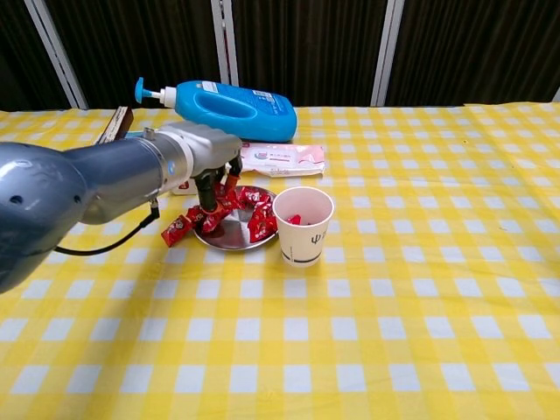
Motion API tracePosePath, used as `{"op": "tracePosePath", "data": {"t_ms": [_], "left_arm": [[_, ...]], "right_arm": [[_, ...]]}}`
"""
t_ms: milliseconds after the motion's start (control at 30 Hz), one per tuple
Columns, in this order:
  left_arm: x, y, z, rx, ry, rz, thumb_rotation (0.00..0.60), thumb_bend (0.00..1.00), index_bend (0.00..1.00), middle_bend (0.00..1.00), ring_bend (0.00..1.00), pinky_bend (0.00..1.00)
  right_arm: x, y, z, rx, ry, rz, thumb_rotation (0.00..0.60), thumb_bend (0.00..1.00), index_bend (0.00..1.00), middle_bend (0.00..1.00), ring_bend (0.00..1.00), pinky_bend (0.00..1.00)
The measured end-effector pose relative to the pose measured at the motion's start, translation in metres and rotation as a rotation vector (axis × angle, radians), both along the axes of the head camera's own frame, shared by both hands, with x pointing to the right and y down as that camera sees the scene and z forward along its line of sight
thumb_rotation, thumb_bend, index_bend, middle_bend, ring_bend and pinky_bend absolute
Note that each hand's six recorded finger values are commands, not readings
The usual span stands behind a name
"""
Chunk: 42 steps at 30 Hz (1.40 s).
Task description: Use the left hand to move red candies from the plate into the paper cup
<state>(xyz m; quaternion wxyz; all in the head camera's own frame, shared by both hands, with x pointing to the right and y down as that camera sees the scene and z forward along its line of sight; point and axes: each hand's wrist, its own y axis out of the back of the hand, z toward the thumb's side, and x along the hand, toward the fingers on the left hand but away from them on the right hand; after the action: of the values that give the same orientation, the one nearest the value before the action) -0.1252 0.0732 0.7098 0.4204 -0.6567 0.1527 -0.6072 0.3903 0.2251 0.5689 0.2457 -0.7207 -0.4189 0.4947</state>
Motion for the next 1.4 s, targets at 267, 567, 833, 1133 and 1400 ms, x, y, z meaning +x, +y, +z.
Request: {"op": "tracePosePath", "data": {"t_ms": [267,567,833,1133,1400], "left_arm": [[-0.006,-0.015,-0.036,0.048,0.070,-0.020,0.600,0.44,0.54,0.63,0.89,0.93],[0.023,-0.002,-0.068,0.046,0.194,0.041,0.600,0.44,0.54,0.63,0.89,0.93],[0.055,0.020,-0.072,0.013,0.244,0.109,0.600,0.44,0.53,0.63,0.89,0.93],[0.073,0.032,-0.060,-0.011,0.238,0.123,0.600,0.35,0.50,0.60,0.89,0.93],[0.076,0.032,-0.055,-0.017,0.241,0.102,0.600,0.27,0.45,0.49,0.89,0.93]], "right_arm": [[-0.001,0.000,0.000,0.009,0.010,-0.003,0.600,0.28,0.00,0.00,0.00,0.00],[0.000,0.000,-0.001,0.014,0.011,0.000,0.600,0.28,0.00,0.00,0.00,0.00],[0.000,0.000,-0.001,0.014,0.007,0.002,0.600,0.28,0.00,0.00,0.00,0.00],[0.000,0.000,-0.001,0.010,0.002,-0.001,0.600,0.28,0.00,0.00,0.00,0.00],[0.000,0.000,-0.001,0.009,0.000,-0.003,0.600,0.28,0.00,0.00,0.00,0.00]]}}
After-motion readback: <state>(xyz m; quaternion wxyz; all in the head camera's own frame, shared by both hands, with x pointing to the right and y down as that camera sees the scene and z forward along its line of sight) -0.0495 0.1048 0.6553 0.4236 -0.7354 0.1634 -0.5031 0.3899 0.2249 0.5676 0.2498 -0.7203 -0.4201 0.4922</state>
